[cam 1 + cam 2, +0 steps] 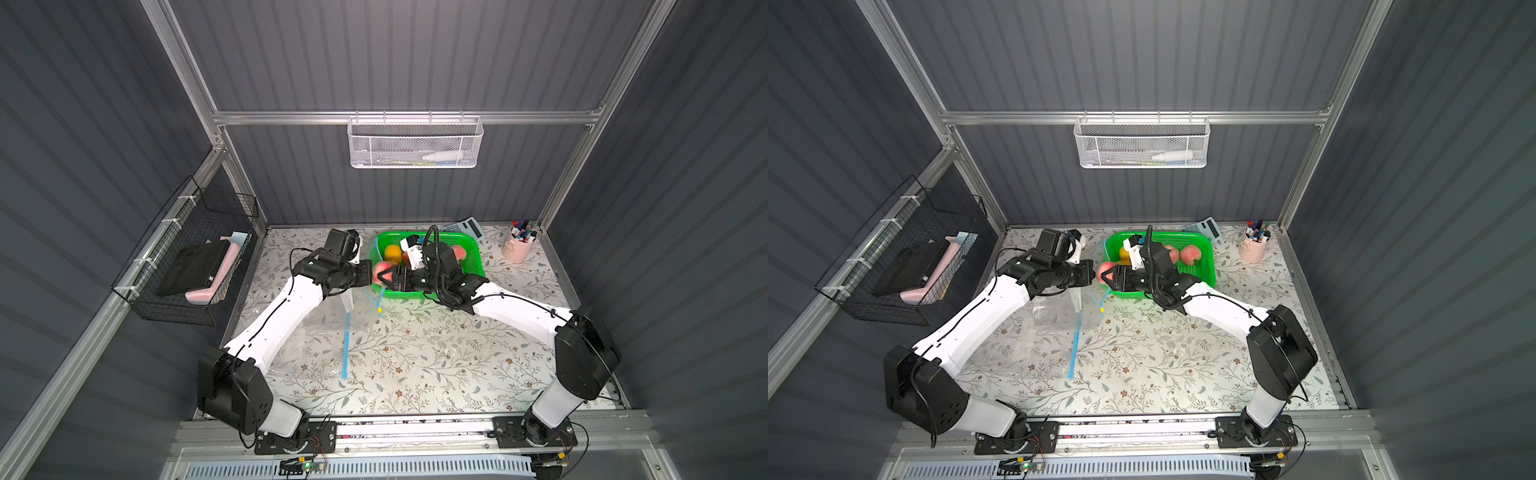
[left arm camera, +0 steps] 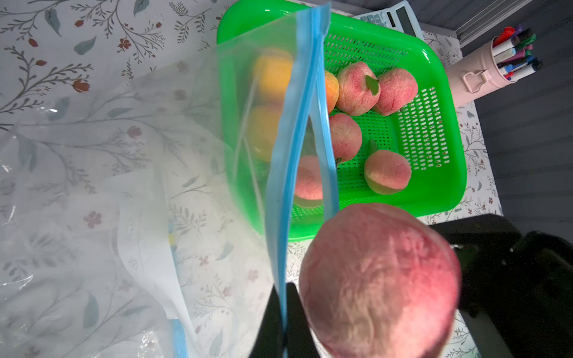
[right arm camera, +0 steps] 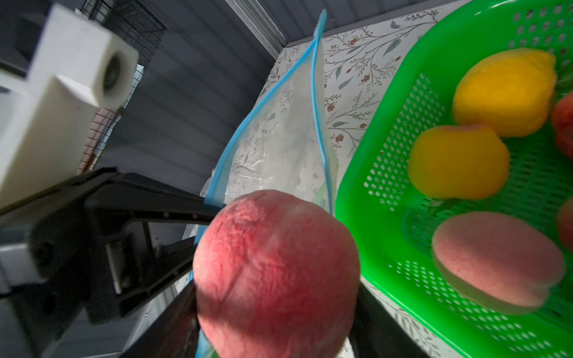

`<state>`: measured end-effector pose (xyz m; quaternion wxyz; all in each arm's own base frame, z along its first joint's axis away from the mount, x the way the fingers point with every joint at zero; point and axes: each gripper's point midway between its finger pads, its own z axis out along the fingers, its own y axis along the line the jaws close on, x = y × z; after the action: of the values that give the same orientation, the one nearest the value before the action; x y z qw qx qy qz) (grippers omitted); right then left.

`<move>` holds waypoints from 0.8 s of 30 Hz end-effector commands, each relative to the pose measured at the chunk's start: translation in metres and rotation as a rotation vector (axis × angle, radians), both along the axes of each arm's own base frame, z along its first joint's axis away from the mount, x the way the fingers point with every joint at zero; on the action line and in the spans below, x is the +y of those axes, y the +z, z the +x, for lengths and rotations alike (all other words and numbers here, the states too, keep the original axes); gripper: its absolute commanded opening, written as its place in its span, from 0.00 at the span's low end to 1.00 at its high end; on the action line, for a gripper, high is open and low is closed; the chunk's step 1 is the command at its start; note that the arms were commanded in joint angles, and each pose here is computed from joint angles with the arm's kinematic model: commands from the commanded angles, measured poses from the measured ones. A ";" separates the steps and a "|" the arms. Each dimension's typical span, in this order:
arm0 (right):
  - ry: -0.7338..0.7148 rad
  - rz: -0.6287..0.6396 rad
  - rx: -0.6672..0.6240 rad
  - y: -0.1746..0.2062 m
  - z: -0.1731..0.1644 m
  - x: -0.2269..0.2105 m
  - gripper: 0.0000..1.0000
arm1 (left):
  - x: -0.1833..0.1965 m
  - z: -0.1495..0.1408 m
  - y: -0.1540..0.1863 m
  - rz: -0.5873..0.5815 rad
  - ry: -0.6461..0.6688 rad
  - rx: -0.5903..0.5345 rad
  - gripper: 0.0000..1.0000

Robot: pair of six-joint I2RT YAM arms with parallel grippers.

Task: Place the peach in a zip-top bag and seal the zipper
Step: Place the peach in the zipper food storage bag.

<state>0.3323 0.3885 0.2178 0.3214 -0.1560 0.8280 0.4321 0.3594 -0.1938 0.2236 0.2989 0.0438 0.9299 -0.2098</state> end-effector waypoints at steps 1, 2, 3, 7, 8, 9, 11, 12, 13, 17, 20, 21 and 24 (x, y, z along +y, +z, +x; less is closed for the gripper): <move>0.036 -0.111 -0.041 -0.018 -0.002 -0.001 0.53 | 0.007 -0.004 0.026 -0.001 0.006 -0.050 0.00; 0.044 -0.122 -0.051 -0.019 -0.002 -0.001 0.53 | 0.006 -0.005 0.027 -0.006 0.002 -0.052 0.00; 0.053 -0.132 -0.059 -0.019 -0.002 -0.001 0.53 | 0.005 -0.005 0.029 -0.008 -0.002 -0.055 0.00; 0.076 -0.152 -0.044 -0.024 -0.003 0.006 0.54 | 0.002 -0.007 0.030 -0.018 -0.027 -0.055 0.00; 0.081 -0.149 -0.028 -0.024 -0.004 0.010 0.54 | 0.002 -0.008 0.031 -0.021 -0.031 -0.057 0.00; 0.076 -0.146 -0.005 -0.024 -0.002 0.013 0.55 | 0.001 -0.009 0.032 -0.023 -0.039 -0.062 0.00; 0.032 -0.145 0.051 -0.026 0.005 0.017 0.56 | 0.001 -0.010 0.035 -0.026 -0.048 -0.074 0.00; -0.008 -0.141 0.086 -0.027 0.010 0.017 0.56 | 0.001 -0.010 0.035 -0.027 -0.049 -0.077 0.00; -0.040 -0.133 0.128 -0.028 0.013 0.018 0.57 | 0.001 -0.011 0.035 -0.027 -0.052 -0.079 0.00; -0.160 -0.074 0.273 -0.032 0.024 0.021 0.59 | 0.001 -0.012 0.032 -0.027 -0.052 -0.076 0.00; -0.151 0.001 0.378 -0.028 0.019 0.033 0.61 | -0.001 -0.011 0.029 -0.031 -0.057 -0.073 0.00; -0.151 0.020 0.401 -0.025 0.018 0.036 0.61 | -0.001 -0.011 0.028 -0.031 -0.057 -0.072 0.00; -0.141 0.051 0.414 -0.018 0.017 0.040 0.62 | 0.000 -0.010 0.028 -0.031 -0.049 -0.070 0.00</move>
<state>0.3522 0.4203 0.1857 0.2059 -0.0313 0.8822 0.4224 0.3512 -0.1950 0.2405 0.3103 0.0601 0.9221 -0.2232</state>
